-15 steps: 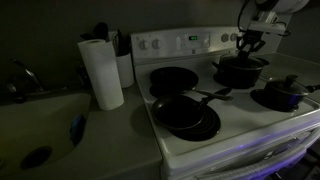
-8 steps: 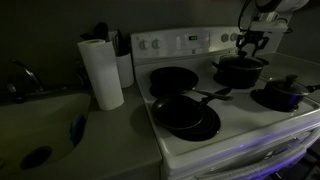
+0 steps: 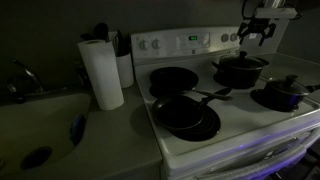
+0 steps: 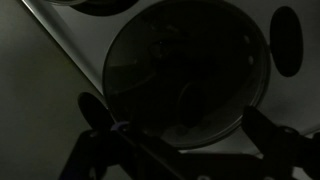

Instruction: Pick the lid and put it on the big pot

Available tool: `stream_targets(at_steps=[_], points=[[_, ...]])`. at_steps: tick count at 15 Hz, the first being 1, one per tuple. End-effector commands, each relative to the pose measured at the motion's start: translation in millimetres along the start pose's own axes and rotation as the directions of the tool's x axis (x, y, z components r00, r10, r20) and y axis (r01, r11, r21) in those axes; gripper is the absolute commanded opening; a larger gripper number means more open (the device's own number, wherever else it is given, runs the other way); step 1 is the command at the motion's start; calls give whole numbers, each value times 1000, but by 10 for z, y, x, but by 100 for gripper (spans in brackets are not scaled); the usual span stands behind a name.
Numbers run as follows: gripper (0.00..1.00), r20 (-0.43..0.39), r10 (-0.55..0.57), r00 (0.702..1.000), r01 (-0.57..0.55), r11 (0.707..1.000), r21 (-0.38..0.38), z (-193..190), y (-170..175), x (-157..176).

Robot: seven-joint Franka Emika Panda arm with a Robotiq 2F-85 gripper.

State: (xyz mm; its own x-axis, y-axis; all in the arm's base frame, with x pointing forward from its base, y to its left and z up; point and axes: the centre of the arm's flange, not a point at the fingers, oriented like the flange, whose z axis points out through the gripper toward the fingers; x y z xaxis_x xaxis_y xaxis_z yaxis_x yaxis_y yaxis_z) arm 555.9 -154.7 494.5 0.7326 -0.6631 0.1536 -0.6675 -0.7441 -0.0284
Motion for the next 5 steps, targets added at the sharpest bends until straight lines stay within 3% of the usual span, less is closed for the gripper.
stream_targets(at_steps=[1, 5], points=[[100, 26, 16, 1000, -16, 1000, -25, -183, -3, -24], [100, 51, 38, 998, -36, 999, -27, -230, 21, -16]])
